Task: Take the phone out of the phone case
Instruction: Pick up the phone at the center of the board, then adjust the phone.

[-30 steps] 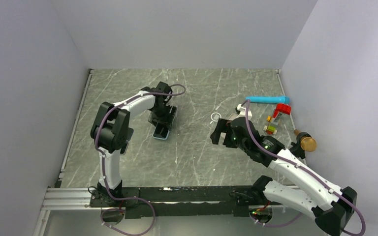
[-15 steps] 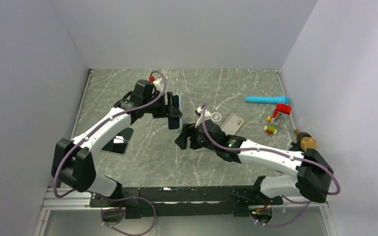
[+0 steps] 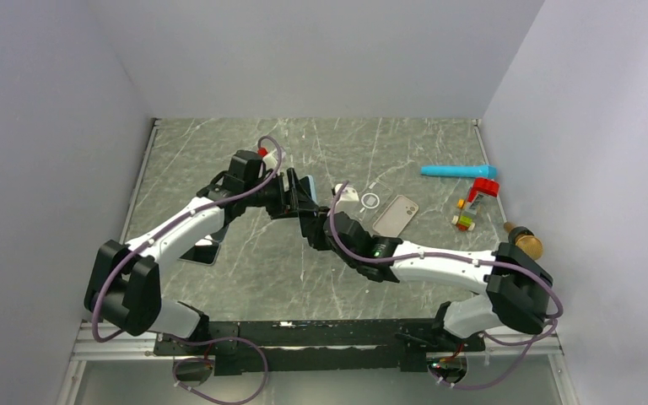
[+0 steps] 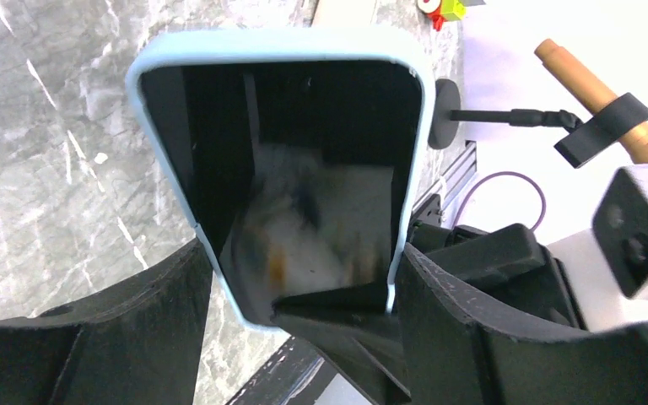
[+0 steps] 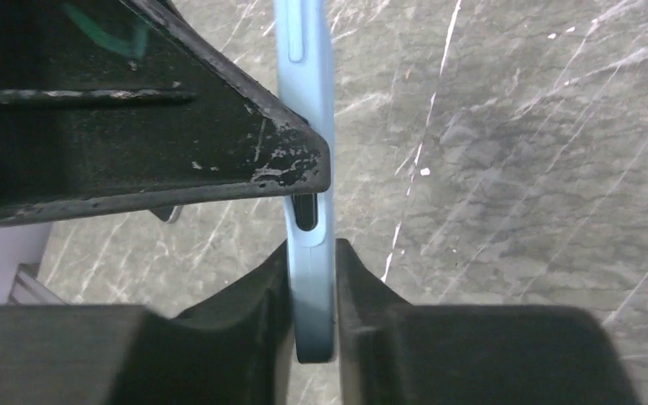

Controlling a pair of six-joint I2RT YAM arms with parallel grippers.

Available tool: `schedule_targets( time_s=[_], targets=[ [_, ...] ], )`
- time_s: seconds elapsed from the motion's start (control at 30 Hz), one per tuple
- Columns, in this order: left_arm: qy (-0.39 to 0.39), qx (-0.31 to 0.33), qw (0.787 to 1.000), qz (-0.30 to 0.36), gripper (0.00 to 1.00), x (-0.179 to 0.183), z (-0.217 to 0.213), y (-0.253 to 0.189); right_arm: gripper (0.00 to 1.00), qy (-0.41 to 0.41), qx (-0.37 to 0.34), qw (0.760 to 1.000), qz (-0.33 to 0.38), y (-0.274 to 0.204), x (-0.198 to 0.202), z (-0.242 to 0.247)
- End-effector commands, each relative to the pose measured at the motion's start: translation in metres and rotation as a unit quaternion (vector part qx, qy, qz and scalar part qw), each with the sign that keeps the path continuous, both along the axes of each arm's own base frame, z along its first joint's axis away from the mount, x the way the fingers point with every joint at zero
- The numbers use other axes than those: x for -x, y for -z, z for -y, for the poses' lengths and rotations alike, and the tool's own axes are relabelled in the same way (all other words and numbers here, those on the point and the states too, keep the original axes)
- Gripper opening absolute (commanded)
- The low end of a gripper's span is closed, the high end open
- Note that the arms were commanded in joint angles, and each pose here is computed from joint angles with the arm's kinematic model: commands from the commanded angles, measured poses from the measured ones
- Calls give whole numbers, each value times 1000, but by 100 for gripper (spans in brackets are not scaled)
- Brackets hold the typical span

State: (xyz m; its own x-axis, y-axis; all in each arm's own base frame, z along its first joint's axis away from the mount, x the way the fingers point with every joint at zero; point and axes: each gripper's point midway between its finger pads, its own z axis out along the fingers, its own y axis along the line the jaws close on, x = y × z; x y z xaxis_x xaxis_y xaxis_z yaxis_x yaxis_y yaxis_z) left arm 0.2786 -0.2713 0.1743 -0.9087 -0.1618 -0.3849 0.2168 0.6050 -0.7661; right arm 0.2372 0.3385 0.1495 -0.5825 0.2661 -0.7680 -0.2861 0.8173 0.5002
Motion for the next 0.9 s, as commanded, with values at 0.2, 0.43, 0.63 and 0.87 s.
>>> schedule_targets(
  time_s=[0.2,0.43,0.63,0.87],
  targets=[
    [44,65,990,115,85,0,10,-69,0,7,-71,997,31,-24,-2,8],
    [32,73,976,202,99,-7,-2,-93,0,-133,-201,968,67,-72,27,21],
    [56,113,957,261,92,-3,0,-116,0,-183,-260,944,90,-112,39,34],
    [103,201,929,292,82,18,10,-137,0,-226,-313,916,110,-137,55,32]
  ],
)
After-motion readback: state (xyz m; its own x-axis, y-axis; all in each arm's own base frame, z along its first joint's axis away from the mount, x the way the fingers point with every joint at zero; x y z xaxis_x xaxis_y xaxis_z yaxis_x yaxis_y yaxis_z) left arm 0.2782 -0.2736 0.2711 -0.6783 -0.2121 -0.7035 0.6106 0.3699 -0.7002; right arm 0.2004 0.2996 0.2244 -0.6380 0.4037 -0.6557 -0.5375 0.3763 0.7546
